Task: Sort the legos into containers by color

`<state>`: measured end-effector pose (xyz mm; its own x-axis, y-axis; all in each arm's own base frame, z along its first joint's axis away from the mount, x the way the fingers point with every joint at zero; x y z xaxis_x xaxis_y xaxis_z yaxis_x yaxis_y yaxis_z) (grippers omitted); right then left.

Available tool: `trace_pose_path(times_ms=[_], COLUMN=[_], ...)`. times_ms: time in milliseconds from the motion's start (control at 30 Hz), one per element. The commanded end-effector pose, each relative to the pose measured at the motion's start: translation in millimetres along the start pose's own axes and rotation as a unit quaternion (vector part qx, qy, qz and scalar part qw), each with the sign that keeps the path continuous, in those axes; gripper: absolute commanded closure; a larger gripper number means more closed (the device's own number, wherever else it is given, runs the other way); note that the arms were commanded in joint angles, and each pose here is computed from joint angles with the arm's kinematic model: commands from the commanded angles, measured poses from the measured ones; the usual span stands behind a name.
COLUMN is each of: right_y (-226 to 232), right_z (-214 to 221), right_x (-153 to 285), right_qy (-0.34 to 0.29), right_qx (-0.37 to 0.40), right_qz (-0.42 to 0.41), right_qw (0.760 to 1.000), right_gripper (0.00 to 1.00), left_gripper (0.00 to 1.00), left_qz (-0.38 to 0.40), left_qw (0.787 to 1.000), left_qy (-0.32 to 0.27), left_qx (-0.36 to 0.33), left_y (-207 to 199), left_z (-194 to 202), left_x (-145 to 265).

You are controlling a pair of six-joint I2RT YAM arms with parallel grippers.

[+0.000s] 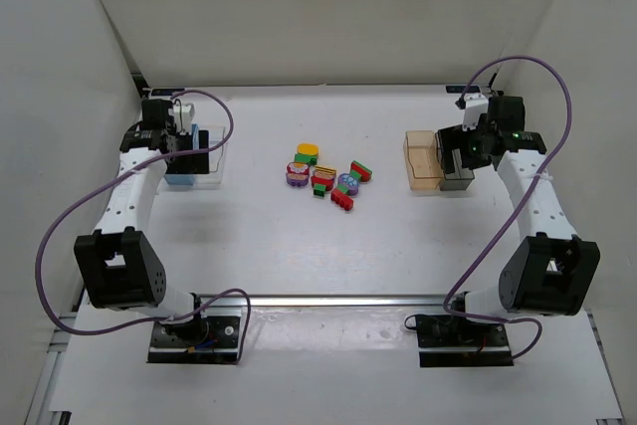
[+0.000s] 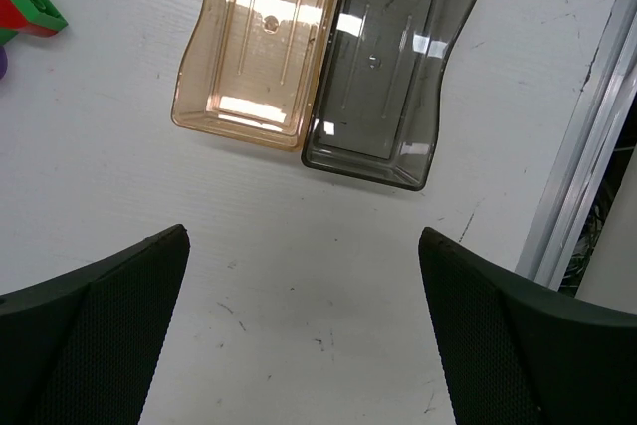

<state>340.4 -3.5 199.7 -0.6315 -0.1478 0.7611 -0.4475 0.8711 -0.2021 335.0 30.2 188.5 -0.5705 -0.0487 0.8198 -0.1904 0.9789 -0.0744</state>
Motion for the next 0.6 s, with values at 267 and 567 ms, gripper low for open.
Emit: trace_pose_path(times_ms=[267,567], right_y=[3.7,-1.4], right_z=[-5.9,-12.3], right_x=[8.0,10.7], right_qy=[-0.024,-0.029], right_qx=[0.015,-0.010], right_qz=[-0.011,0.005], right_qw=[1.000,1.000], right_gripper=[0.01,0.01], left_gripper=[0.01,0.14], left_qz=[0.138,0.167], left_qw=[0.988,0.983], left_qy=[-0.064,-0.067], left_qx=[-0.041,0.043], left_y=[-39.1,-89.5], left_z=[-14.8,17.7], left_x=[48.3,61.8])
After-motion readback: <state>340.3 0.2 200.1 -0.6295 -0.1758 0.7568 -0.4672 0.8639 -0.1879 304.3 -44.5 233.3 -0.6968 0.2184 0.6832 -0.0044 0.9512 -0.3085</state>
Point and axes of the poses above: each gripper's point midway between its finger pads, its own x axis back along the fingers, its own y axis along the line the jaws close on, z = x × y, the point moved 3 cm from there along x, back along the fingers, and after that the axes turned 13 degrees about x, right-handed, at the moved point
